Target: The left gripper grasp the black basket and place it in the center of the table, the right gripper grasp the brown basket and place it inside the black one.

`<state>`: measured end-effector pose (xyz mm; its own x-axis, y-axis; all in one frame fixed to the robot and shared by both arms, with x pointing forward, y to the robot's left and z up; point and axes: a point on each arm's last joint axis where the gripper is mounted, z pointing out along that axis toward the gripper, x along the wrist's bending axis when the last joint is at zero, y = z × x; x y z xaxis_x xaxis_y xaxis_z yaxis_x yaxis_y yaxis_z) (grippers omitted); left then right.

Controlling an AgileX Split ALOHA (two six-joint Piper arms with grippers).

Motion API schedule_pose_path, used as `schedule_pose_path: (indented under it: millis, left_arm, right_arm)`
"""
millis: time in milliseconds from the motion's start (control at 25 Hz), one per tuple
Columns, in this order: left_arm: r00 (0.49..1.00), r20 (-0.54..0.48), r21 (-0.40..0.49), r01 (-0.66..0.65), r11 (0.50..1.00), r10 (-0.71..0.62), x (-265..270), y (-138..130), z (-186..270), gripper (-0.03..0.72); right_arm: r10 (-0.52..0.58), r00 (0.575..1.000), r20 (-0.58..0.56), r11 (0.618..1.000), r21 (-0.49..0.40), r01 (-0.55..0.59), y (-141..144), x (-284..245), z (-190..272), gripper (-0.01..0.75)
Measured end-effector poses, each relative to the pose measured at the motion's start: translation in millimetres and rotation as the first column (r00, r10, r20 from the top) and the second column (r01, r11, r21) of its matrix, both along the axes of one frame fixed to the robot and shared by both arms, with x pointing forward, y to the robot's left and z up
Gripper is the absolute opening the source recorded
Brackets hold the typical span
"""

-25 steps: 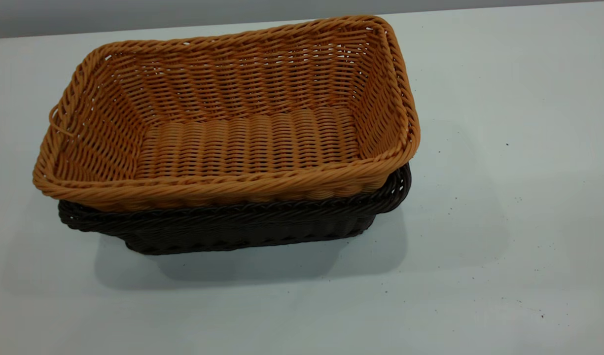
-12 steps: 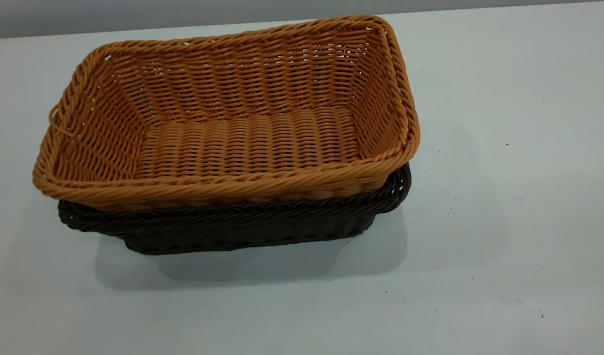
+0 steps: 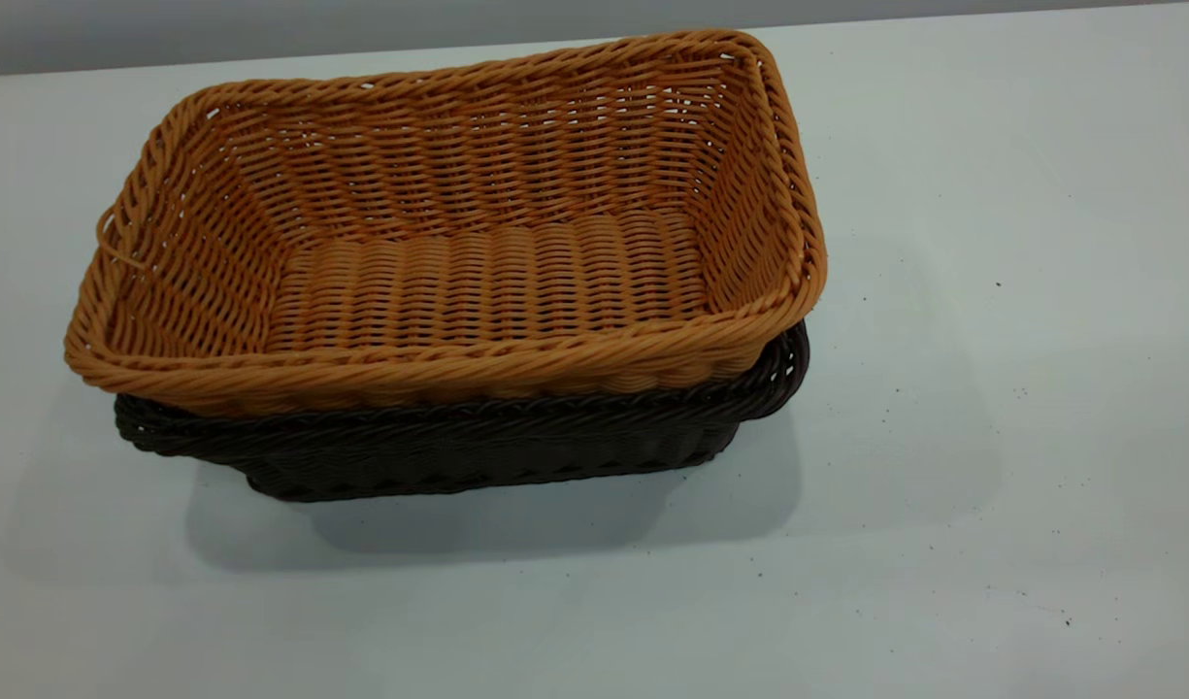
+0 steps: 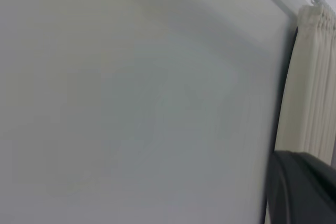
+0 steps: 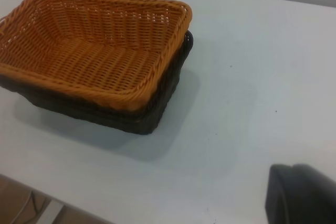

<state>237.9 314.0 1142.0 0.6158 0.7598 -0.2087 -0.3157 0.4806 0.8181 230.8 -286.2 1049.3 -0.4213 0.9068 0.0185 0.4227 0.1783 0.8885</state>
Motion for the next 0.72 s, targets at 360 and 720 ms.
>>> schedule_pose_path:
  millis: [360,720]
  left_arm:
    - [0.973,0.222,0.253,-0.114,0.961,0.057,-6.2,-7.8,1.1,-0.001]
    - [0.976,0.036,0.699,0.130,0.703,-0.216,-21.8,-28.4,-28.2,-0.001]
  right_arm:
    - [0.000,1.000,0.000,1.000,0.000,0.000,0.0,0.0,0.0,0.000]
    - [0.000,1.000,0.000,1.000,0.000,0.000,0.0,0.0,0.0,0.000]
